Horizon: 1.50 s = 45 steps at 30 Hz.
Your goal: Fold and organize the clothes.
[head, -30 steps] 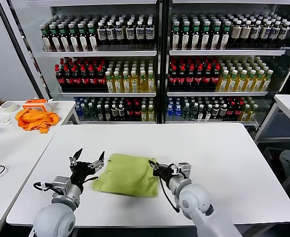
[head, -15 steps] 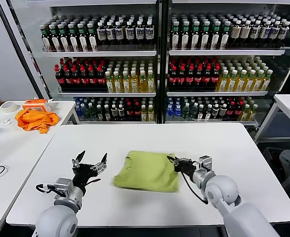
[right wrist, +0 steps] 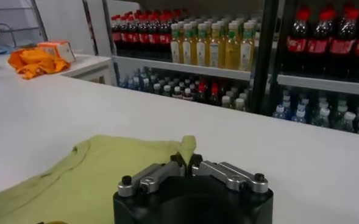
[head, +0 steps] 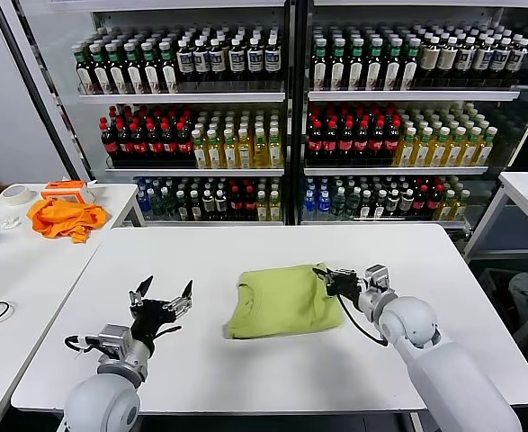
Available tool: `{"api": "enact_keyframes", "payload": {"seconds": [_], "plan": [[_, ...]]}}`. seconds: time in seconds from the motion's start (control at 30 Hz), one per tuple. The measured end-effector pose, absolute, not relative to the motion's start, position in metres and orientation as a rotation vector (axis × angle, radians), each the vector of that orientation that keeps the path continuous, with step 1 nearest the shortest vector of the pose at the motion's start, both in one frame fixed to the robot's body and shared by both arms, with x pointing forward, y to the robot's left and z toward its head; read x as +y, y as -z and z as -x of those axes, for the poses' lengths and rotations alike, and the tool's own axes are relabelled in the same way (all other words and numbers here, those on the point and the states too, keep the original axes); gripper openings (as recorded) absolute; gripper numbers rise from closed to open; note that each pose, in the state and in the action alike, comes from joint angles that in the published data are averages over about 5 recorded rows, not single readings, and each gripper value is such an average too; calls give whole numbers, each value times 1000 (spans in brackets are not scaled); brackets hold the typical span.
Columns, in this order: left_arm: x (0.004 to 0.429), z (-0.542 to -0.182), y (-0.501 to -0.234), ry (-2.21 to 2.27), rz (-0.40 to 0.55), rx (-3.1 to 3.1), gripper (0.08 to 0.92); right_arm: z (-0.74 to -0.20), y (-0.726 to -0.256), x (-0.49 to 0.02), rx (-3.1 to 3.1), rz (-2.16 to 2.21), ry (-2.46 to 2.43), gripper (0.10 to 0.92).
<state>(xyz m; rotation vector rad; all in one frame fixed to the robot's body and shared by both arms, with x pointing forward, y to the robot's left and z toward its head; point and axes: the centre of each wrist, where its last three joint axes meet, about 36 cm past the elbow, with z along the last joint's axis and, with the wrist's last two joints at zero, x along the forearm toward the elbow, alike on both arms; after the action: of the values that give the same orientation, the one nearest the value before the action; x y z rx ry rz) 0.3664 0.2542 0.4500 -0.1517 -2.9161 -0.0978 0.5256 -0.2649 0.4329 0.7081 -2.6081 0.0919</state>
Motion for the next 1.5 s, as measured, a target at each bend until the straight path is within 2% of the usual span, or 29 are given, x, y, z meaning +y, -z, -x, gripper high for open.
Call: {"api": "enact_keyframes", "payload": {"seconds": [0.43, 0.77, 0.93, 1.5], "plan": [[253, -369, -445, 99, 154, -2910, 823, -540, -422, -277, -2615, -550, 9, 527], [253, -374, -443, 118, 169, -2956, 823, -521, -446, -289, -2745, -429, -4, 794], [248, -379, -439, 130, 195, -2990, 822, -498, -455, -300, -2833, -337, -61, 822], [235, -402, -427, 217, 322, -3067, 823, -444, -443, -327, -3046, -55, -197, 823]]}}
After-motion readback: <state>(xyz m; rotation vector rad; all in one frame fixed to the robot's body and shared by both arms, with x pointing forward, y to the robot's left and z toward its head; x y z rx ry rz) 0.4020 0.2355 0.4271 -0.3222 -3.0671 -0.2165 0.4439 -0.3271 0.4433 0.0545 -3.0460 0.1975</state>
